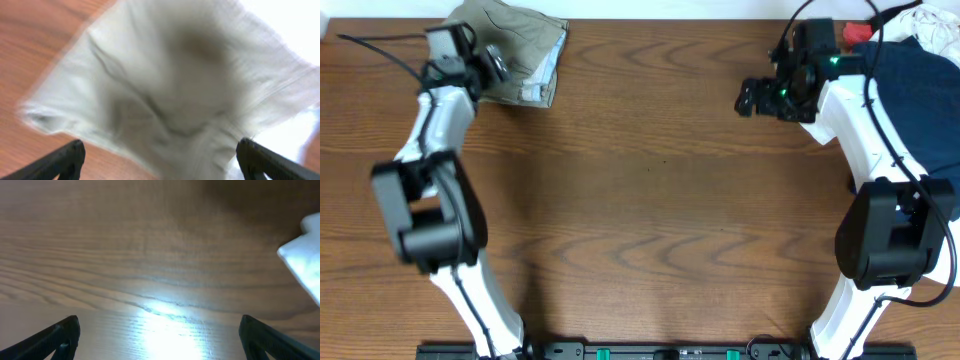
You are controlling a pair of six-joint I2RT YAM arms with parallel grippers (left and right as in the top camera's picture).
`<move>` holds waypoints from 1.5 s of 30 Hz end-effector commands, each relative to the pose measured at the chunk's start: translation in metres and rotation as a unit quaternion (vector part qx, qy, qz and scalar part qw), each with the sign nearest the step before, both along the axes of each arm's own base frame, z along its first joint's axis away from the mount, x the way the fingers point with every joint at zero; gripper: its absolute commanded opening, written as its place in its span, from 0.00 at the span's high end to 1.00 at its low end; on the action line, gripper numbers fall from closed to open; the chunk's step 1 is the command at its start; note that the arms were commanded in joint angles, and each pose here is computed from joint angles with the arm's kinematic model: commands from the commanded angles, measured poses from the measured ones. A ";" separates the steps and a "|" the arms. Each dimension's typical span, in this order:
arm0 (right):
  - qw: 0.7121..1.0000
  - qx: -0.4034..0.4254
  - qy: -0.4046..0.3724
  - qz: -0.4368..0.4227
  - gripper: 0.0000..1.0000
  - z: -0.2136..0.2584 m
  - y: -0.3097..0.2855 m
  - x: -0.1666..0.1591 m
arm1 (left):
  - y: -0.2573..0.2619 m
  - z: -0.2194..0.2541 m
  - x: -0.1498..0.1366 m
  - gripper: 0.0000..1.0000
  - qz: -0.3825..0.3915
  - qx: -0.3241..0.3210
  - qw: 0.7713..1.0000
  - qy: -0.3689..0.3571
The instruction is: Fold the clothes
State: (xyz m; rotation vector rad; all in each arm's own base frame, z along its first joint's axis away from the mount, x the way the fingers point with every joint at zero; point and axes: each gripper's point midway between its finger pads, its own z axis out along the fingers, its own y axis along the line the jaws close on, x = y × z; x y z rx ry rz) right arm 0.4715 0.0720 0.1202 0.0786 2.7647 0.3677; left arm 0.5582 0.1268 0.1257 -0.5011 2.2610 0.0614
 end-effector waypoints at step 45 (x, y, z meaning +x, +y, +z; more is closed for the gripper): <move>0.847 -0.014 -0.531 -0.006 0.01 0.433 -0.032 -0.268 | -0.042 0.124 -0.085 0.02 -0.031 -0.024 0.999 -0.002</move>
